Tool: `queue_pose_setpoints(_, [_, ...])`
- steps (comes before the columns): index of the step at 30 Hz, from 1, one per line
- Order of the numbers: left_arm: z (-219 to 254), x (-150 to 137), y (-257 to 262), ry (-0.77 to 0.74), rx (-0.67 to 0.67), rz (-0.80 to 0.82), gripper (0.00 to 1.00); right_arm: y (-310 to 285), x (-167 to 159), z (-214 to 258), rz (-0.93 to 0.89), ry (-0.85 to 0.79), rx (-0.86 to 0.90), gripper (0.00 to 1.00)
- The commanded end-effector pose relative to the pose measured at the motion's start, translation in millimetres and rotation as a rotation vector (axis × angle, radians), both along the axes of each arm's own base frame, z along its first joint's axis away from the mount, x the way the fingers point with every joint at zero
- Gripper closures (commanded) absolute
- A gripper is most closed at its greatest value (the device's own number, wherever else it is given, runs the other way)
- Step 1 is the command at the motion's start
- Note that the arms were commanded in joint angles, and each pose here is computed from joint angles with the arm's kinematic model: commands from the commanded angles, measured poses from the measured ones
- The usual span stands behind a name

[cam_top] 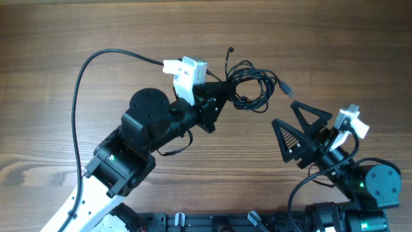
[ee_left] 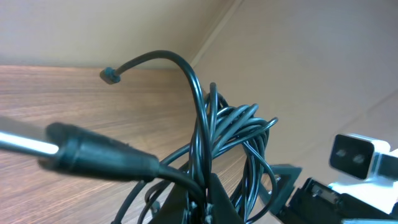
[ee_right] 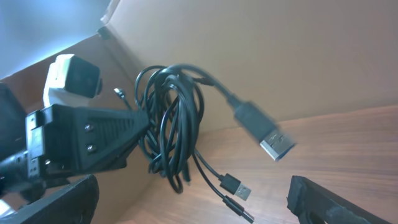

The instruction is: Untangle cables

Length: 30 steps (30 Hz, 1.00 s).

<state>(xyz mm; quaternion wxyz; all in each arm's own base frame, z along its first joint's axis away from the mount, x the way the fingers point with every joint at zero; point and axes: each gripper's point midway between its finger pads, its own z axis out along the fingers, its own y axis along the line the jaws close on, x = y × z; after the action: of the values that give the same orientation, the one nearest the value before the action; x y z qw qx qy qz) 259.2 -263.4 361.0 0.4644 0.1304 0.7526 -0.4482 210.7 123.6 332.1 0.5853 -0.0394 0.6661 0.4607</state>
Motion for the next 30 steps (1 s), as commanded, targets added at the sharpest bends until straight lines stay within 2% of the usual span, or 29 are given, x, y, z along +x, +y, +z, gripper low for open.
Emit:
queue_pose_setpoints(1, [10.8, -9.2, -8.1, 0.025, -0.068, -0.064, 0.96, 8.7, -8.8, 12.0, 0.075, -0.024, 0.013, 0.0])
queue_pose_setpoints(7, [6.2, -12.8, -30.2, 0.039, -0.089, -0.185, 0.96, 24.4, -6.4, 16.9, 0.197, -0.044, 0.012, 0.0])
queue_pose_setpoints(9, [1.8, -13.1, -34.1, 0.056, -0.086, -0.197, 0.96, 28.5, -4.1, 22.3, 0.233, -0.059, 0.026, 0.04])
queue_pose_setpoints(11, [0.6, -18.6, -40.5, 0.058, -0.084, -0.219, 0.96, 31.1, -3.1, 27.7, 0.255, -0.093, 0.024, 0.24])
queue_pose_setpoints(12, [-0.7, -21.4, -44.6, 0.06, -0.083, -0.231, 0.96, 31.9, -1.4, 28.2, 0.263, -0.086, 0.034, 0.4])
queue_pose_setpoints(16, [-6.9, -18.6, -47.8, 0.073, -0.073, -0.23, 0.96, 33.0, 3.5, 24.2, 0.266, -0.071, 0.03, 0.92])
queue_pose_setpoints(17, [-7.0, -17.3, -47.2, 0.072, -0.072, -0.222, 0.87, 33.0, 4.2, 23.7, 0.265, -0.069, 0.03, 0.96])
queue_pose_setpoints(18, [-6.9, -15.4, -46.2, 0.07, -0.071, -0.211, 0.83, 33.0, 4.8, 23.1, 0.265, -0.067, 0.03, 0.96])
queue_pose_setpoints(19, [-7.2, -11.6, -44.3, 0.065, -0.067, -0.186, 0.71, 33.0, 5.1, 22.1, 0.263, -0.067, 0.025, 0.96])
queue_pose_setpoints(20, [-8.3, -6.6, -41.6, 0.063, -0.061, -0.153, 0.45, 32.9, 5.4, 21.8, 0.261, -0.067, 0.023, 0.96])
queue_pose_setpoints(22, [-7.6, -2.8, -38.2, 0.058, -0.059, -0.121, 0.12, 29.9, 10.3, 19.8, 0.233, -0.047, 0.034, 0.96])
queue_pose_setpoints(23, [-6.5, -0.2, -34.9, 0.054, -0.058, -0.095, 0.0, 25.7, 16.6, 16.4, 0.197, -0.011, 0.053, 0.96])
queue_pose_setpoints(26, [-1.7, 0.8, -28.3, 0.05, -0.067, -0.06, 0.0, 10.6, 32.7, 12.1, 0.094, 0.077, 0.132, 0.96])
queue_pose_setpoints(30, [-5.3, -0.6, -27.4, 0.197, -0.146, -0.034, 0.0, 1.0, 40.6, 17.6, 0.039, 0.133, 0.239, 0.96])
